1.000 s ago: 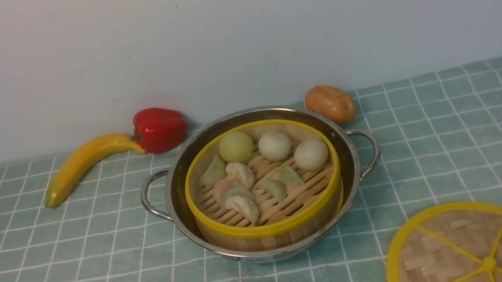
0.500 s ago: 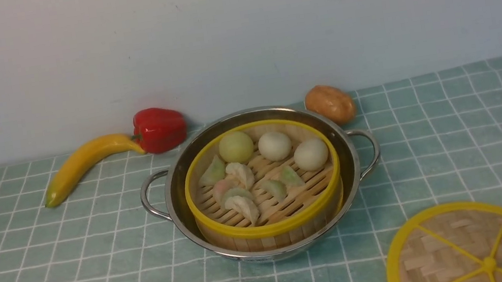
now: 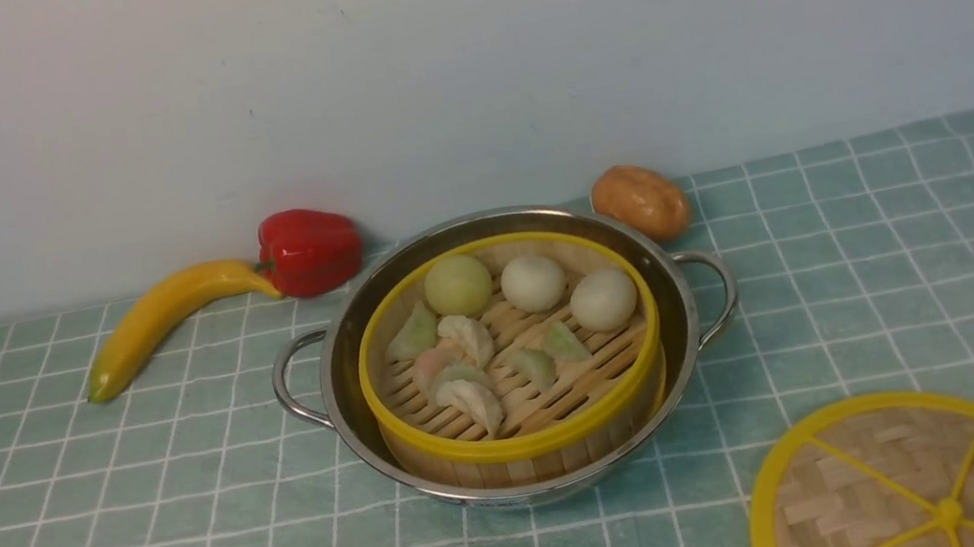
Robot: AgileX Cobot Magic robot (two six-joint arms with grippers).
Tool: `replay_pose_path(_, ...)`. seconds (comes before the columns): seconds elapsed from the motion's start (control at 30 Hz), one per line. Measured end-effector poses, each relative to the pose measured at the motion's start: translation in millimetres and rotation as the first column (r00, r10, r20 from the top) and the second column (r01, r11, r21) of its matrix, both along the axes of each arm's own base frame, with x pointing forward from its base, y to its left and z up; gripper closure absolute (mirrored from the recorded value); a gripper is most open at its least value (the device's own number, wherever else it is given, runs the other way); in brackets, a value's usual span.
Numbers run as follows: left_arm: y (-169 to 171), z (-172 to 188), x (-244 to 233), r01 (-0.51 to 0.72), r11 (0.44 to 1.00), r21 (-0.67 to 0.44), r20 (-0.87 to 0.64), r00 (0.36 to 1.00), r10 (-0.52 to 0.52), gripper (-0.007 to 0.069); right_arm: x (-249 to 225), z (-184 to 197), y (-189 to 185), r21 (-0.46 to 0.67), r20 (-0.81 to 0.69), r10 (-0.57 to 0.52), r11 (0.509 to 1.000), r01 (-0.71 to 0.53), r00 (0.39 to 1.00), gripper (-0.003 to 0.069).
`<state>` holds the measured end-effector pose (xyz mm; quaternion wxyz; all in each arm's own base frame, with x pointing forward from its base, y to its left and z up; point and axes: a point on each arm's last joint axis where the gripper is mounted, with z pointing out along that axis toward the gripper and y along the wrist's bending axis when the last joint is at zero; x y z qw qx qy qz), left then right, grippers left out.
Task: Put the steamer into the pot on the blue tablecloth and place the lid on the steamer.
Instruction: 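Move the gripper down to the bamboo steamer lid and grasp its center knob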
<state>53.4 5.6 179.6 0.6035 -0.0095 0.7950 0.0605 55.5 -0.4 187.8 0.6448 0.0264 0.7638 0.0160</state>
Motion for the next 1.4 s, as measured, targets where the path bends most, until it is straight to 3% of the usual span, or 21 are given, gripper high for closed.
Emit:
replay_pose_path(0.37,0.0,0.0,0.0,0.0,1.0,0.0,0.001,1.0,0.0,0.0527,0.1,0.9,-1.0,-0.042,0.009,-0.004,0.999,0.004,1.0,0.0416)
replay_pose_path(0.53,0.0,0.0,0.0,0.0,1.0,0.0,0.001,1.0,0.0,0.0517,-0.3,11.9,0.3,0.065,0.059,-0.008,0.998,0.004,0.998,0.0416)
replay_pose_path(0.63,0.0,0.0,0.0,0.0,1.0,0.0,0.001,1.0,0.0,0.0508,-5.5,64.7,1.7,0.158,0.176,-0.009,0.987,-0.019,0.984,0.0416)
replay_pose_path(0.77,0.0,0.0,0.0,0.0,1.0,0.0,0.001,1.0,0.0,0.0506,-13.9,117.0,3.5,0.199,0.234,0.002,0.979,-0.05,0.972,0.0416)
replay_pose_path(0.83,0.0,0.0,-0.1,0.0,1.0,0.001,0.001,1.0,0.0,0.0497,-26.5,158.7,6.3,0.201,0.2,0.03,0.977,-0.071,0.979,0.0416)
replay_pose_path(0.93,0.0,0.0,-0.1,0.0,1.0,0.001,0.001,1.0,0.0,0.0497,-40.8,183.9,9.3,0.182,0.086,0.065,0.98,-0.08,0.994,0.0416)
replay_pose_path(1.13,0.1,0.0,-0.1,0.0,1.0,0.003,0.0,1.0,0.0,0.0487,-69.2,213.5,16.6,0.18,-0.003,0.145,0.973,-0.142,0.989,0.0416)
replay_pose_path(1.3,0.1,0.0,-0.1,0.0,1.0,0.004,0.0,1.0,0.0,0.0476,-84.5,216.3,19.5,0.064,-0.087,0.198,0.979,-0.192,0.976,0.0416)
replay_pose_path(1.4,0.1,0.1,-0.1,0.0,1.0,0.004,0.001,1.0,0.0,0.0475,-87.4,220.8,26.9,0.101,-0.075,0.275,0.958,-0.267,0.958,0.0416)
